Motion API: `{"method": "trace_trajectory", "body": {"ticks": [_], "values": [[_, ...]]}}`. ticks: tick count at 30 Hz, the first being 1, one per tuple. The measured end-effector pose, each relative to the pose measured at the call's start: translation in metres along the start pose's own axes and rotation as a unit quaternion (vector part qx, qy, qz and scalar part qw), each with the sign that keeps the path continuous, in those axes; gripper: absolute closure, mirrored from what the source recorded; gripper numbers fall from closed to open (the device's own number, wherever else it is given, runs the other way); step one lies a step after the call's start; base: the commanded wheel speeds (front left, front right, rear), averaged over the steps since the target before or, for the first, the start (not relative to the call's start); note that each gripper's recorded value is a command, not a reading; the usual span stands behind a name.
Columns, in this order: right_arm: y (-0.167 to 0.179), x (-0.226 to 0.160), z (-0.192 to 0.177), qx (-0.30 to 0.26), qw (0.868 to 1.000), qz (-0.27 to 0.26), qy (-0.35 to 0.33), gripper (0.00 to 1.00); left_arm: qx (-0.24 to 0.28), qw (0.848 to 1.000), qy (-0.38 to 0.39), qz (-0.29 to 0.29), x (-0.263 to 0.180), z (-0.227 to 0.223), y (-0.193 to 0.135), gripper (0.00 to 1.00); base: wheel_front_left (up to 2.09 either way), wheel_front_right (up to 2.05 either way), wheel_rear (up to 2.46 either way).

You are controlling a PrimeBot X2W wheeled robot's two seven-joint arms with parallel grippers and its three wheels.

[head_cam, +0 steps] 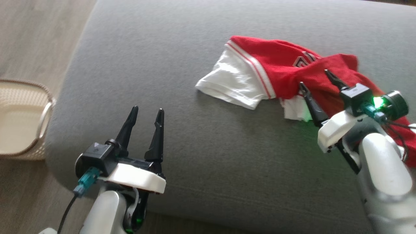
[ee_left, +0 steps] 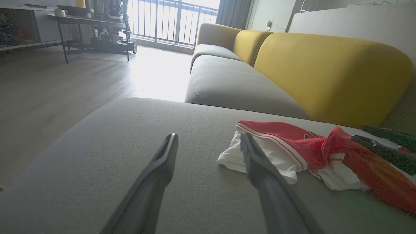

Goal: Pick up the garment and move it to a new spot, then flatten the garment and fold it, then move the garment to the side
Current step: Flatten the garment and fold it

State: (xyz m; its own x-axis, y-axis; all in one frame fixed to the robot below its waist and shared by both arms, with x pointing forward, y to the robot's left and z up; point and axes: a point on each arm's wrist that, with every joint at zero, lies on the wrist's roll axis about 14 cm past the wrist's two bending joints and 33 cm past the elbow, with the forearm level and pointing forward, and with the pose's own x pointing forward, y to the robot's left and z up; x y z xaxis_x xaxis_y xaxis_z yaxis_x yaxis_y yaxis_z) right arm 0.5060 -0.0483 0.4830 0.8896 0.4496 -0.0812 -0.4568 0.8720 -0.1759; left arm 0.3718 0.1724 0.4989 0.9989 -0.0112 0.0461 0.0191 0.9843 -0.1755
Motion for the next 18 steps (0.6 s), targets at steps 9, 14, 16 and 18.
{"method": "trace_trajectory", "body": {"ticks": [9,14,16,18], "values": [[0.016,0.033,-0.044,-0.041,0.995,0.041,0.083,0.51,-0.014,0.999,0.01,0.047,-0.013,-0.004,0.02,0.0,0.0,0.0,0.0],[0.015,0.036,-0.046,-0.046,0.994,0.043,0.086,1.0,-0.012,0.999,0.008,0.05,-0.014,-0.002,0.02,0.0,0.0,0.0,0.0],[0.013,0.039,-0.035,-0.046,0.996,0.041,0.064,1.0,-0.013,0.999,0.006,0.048,-0.014,-0.002,0.019,0.0,0.0,0.0,0.0],[0.013,0.041,-0.023,-0.043,0.997,0.038,0.042,1.0,-0.013,0.999,0.004,0.045,-0.013,0.0,0.017,0.0,0.0,0.0,0.0]]}}
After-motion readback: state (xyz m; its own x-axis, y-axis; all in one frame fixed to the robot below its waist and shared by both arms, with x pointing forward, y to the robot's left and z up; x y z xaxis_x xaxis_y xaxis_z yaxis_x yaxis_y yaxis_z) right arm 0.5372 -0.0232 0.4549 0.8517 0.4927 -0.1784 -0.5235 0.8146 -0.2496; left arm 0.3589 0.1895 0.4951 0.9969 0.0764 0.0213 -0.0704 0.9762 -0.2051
